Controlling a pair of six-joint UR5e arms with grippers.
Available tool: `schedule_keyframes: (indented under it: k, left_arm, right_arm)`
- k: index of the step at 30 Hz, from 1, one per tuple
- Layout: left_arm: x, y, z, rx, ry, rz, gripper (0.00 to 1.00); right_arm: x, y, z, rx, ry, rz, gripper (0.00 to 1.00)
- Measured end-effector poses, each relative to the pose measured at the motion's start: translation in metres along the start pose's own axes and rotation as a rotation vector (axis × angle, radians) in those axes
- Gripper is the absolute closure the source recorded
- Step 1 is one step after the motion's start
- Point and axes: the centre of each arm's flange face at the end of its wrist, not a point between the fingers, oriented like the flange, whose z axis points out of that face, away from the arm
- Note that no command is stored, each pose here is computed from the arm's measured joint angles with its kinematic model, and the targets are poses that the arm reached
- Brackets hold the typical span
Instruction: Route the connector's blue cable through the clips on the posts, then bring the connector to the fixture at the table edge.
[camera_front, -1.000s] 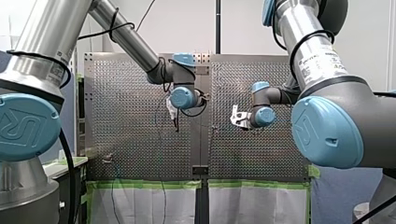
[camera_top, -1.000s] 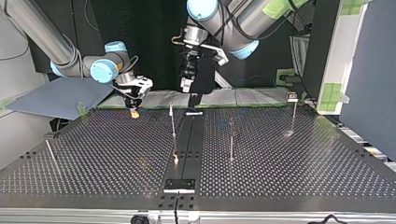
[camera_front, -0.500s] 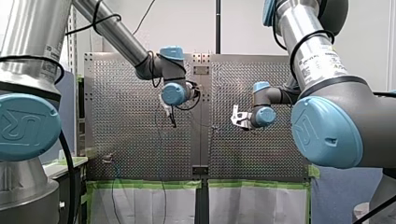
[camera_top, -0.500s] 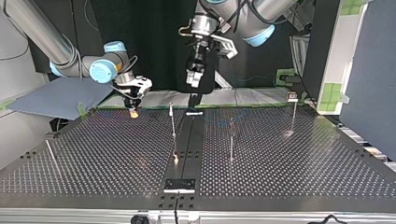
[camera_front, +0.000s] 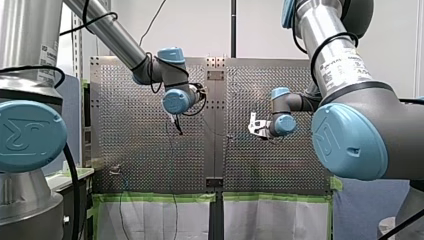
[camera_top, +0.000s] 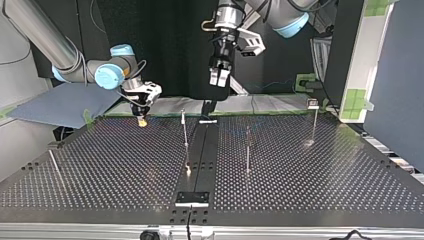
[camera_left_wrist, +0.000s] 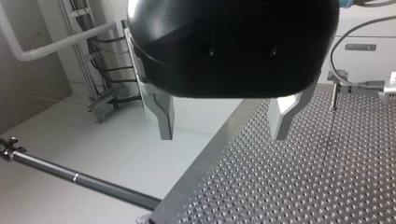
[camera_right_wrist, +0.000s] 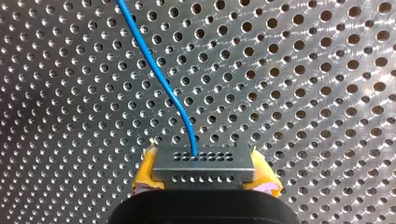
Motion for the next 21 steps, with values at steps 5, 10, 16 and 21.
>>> schedule_keyframes:
  k: [5, 10, 16, 21]
  left_arm:
    - [0.012, 0.014, -0.008, -0.011, 0.009, 0.008, 0.00]
    - [0.032, 0.028, -0.019, -0.020, 0.038, 0.026, 0.00]
    - [0.054, 0.044, -0.036, -0.029, 0.071, 0.035, 0.00]
    - [0.060, 0.053, -0.050, -0.028, 0.077, 0.034, 0.00]
  right_arm:
    - [0.002, 0.001, 0.001, -0.001, 0.003, -0.001, 1.00]
    - [0.005, 0.002, 0.002, -0.003, 0.002, -0.002, 1.00]
    - [0.015, 0.001, 0.001, -0.009, -0.009, -0.001, 1.00]
    - [0.033, 0.000, -0.003, -0.011, 0.006, -0.003, 1.00]
